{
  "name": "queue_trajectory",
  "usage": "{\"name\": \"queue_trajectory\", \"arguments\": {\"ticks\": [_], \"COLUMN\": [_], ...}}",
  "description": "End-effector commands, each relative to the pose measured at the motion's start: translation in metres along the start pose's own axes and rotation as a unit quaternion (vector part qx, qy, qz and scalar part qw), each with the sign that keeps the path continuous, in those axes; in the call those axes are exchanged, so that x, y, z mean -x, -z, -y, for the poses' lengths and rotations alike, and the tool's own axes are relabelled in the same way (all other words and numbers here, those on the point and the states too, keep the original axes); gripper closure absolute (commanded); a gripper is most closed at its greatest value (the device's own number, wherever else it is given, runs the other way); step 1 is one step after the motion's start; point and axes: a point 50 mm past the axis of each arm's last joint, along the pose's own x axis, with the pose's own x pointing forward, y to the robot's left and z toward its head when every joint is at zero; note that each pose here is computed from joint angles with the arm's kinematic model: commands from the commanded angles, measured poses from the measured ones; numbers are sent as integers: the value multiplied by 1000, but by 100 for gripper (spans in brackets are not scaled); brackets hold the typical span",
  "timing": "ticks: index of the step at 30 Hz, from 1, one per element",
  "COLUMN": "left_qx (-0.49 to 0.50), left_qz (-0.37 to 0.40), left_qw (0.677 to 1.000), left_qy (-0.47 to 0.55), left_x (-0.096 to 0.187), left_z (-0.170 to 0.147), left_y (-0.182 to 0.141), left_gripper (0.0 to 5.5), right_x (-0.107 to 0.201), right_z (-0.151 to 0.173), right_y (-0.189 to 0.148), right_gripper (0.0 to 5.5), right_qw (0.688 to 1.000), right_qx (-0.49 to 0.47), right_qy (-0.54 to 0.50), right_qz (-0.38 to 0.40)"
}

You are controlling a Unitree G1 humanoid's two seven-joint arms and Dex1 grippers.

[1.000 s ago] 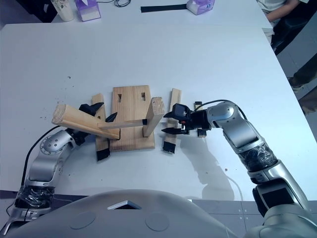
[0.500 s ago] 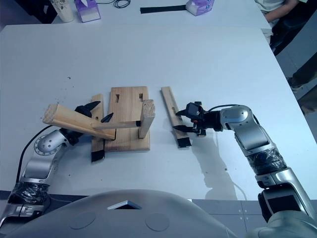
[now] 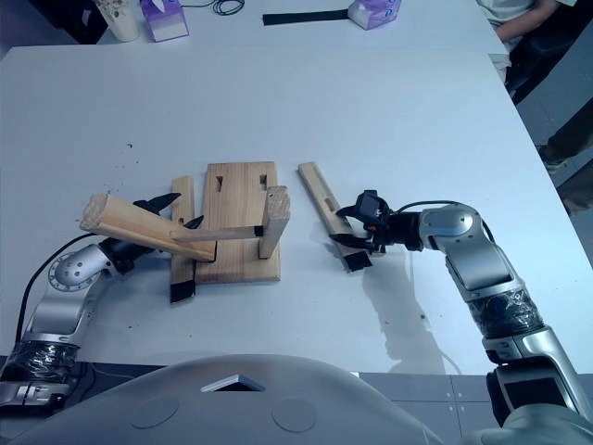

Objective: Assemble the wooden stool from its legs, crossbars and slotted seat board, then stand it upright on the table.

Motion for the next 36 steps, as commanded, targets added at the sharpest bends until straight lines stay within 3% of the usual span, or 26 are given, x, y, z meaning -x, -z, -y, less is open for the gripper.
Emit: {"name": "queue_trajectory", "arguments": {"ticks": [1, 16, 26, 36], "left_qx": [10, 15, 11, 2], "left_qz": [-56, -42, -44, -49], "left_qw": [998, 999, 999, 999], "left_qy": [3, -20, -19, -18], "left_x": [4, 4, 4, 9], "left_z": [-3, 2, 0, -5], "left_y": [16, 14, 13, 13], "left_gripper": [198, 198, 198, 198], "right_x": [-2, -52, -62, -53], "right_z": [1, 30, 25, 24], "right_y": [-18, -50, -28, 4], "right_gripper": [269, 269, 269, 269], "right_qw": [999, 996, 998, 1000], "right_qx": [9, 52, 46, 27], "right_qy": [2, -1, -20, -9], "right_qz": [30, 71, 36, -8]}}
